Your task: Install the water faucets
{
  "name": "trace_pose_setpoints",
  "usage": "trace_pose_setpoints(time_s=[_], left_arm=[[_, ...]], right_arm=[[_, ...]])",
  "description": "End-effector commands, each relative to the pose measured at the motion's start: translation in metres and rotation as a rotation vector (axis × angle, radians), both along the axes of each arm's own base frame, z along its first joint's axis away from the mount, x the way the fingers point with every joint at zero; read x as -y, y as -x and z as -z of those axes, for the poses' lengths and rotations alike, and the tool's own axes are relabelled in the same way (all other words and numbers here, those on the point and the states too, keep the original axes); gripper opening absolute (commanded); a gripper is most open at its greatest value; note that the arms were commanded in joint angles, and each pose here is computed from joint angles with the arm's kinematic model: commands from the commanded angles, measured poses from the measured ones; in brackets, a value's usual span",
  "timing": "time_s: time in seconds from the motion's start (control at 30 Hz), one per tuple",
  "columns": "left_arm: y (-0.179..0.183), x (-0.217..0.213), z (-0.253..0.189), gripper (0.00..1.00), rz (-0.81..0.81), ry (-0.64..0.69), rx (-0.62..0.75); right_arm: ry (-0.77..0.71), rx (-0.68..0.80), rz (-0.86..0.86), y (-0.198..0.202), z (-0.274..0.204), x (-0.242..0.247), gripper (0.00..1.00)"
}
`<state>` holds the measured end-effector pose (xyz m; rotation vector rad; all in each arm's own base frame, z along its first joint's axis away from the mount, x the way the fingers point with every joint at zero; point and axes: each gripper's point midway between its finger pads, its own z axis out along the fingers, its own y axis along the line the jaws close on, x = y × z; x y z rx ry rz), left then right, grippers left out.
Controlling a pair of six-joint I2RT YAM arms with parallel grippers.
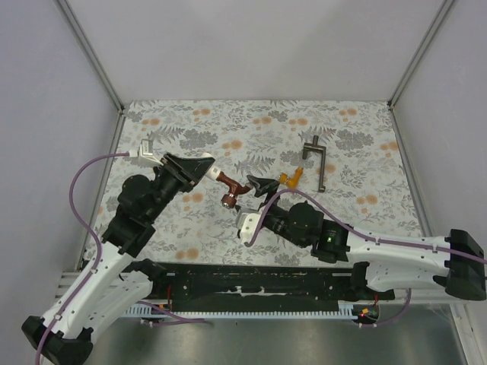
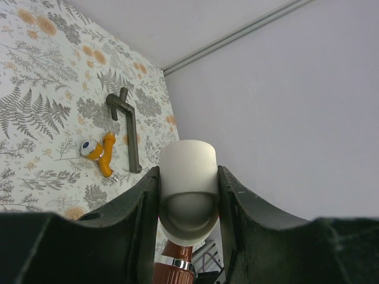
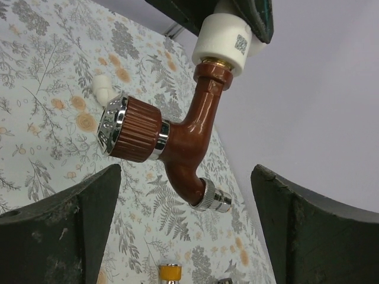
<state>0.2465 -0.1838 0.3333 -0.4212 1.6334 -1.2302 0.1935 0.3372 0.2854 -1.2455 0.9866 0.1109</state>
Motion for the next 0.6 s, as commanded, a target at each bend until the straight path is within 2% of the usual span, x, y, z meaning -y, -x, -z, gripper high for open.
trace_pose_setpoints(time_s=[0.0, 0.17, 0.27, 0.47, 0.57], left_arm=[[0.012, 0.001, -0.045, 0.02, 0.041, 0.105, 0.075], [0.016, 0.005, -0.051, 0.02, 0.071, 0.120, 0.078], [0.018, 0.006, -0.053, 0.02, 0.083, 0.126, 0.081], [0.020, 0.005, -0.049, 0.02, 0.081, 0.129, 0.094], [0.021, 0.003, -0.044, 0.02, 0.077, 0.126, 0.134]], right_arm=[[-0.004, 0.068, 0.032, -0.007, -0.010, -0.006, 0.96], [-0.008, 0.093, 0.050, -0.013, -0.004, -0.013, 0.95], [-0.054, 0.089, 0.046, -0.014, -0.008, -0.018, 0.85], [-0.165, 0.009, 0.040, -0.015, -0.016, -0.020, 0.37], [-0.255, -0.122, 0.005, -0.012, -0.023, -0.015, 0.16]])
